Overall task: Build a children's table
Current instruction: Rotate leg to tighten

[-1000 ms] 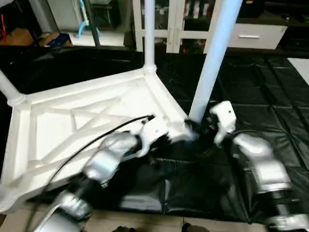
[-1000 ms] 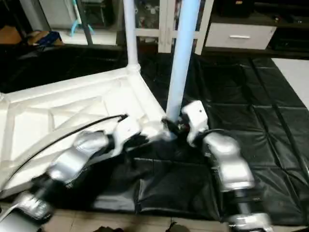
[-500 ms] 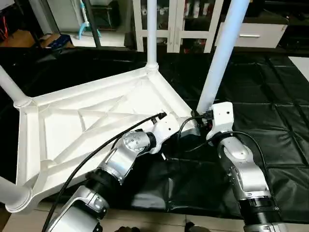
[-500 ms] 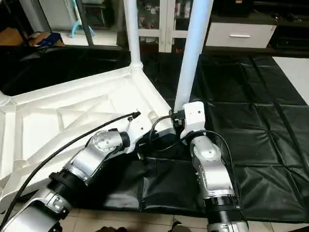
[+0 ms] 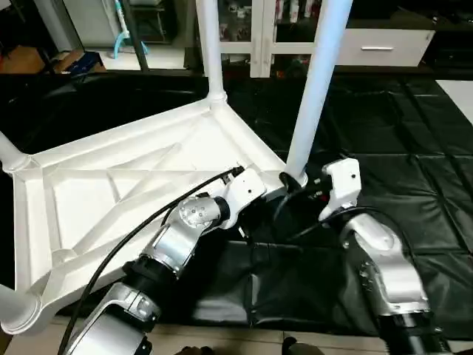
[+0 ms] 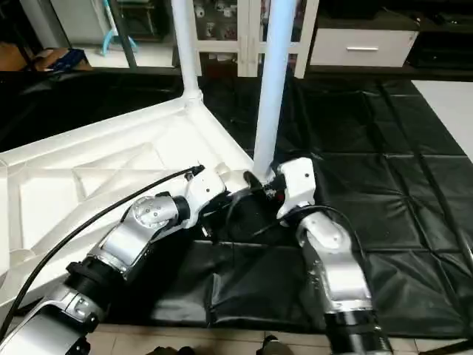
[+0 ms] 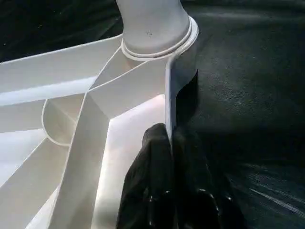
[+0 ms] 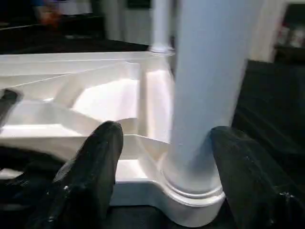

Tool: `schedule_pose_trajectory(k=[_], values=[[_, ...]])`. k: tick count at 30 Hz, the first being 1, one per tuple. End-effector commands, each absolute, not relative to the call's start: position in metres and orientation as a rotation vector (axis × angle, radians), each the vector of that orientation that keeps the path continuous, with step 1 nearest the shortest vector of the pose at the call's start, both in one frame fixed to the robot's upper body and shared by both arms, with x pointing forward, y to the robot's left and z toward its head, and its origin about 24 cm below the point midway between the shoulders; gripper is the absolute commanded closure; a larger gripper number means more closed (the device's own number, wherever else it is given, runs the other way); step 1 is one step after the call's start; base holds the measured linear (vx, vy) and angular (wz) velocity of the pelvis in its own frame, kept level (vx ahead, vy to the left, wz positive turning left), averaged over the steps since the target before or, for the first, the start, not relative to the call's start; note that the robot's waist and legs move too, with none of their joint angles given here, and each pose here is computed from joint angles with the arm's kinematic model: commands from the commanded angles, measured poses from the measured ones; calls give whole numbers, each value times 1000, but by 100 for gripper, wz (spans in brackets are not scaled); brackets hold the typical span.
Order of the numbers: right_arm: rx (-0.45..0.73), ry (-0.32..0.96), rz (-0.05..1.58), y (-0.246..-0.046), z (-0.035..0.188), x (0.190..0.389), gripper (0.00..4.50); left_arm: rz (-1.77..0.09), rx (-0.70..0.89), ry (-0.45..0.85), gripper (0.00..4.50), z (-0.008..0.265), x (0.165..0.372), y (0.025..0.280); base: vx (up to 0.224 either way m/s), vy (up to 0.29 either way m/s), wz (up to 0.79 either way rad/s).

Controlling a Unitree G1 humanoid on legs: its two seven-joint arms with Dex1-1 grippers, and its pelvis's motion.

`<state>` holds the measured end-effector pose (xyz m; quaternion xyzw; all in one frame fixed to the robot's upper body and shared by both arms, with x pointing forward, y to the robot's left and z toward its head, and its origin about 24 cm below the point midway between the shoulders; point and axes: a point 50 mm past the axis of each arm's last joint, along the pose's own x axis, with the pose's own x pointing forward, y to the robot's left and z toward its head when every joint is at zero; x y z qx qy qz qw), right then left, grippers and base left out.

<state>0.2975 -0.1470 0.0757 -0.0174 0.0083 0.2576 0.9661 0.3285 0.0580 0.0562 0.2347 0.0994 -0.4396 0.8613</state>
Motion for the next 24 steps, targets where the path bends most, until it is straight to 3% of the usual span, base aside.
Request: schedule_pose_trajectory(k=[1,3,6,8,13,15,24], values=[[-30,-6,643,-143,81,287,108,-915,478,240,450,44,325,64,0,0,0],[-31,8,674,-145,79,283,99,-917,478,242,450,44,325,65,0,0,0],[-142,103,708,-157,65,277,68,-1028,507,224,450,43,318,64,0,0,0],[-319,223,604,-184,49,281,62,-1217,555,208,450,40,305,62,0,0,0],[-359,283,474,-215,48,287,62,-1315,586,185,450,41,299,65,5,-4,4],[-398,321,413,-239,51,287,62,-1346,629,143,450,46,301,71,0,0,0],[-448,324,378,-248,52,291,62,-1498,653,23,450,57,296,74,11,0,2]])
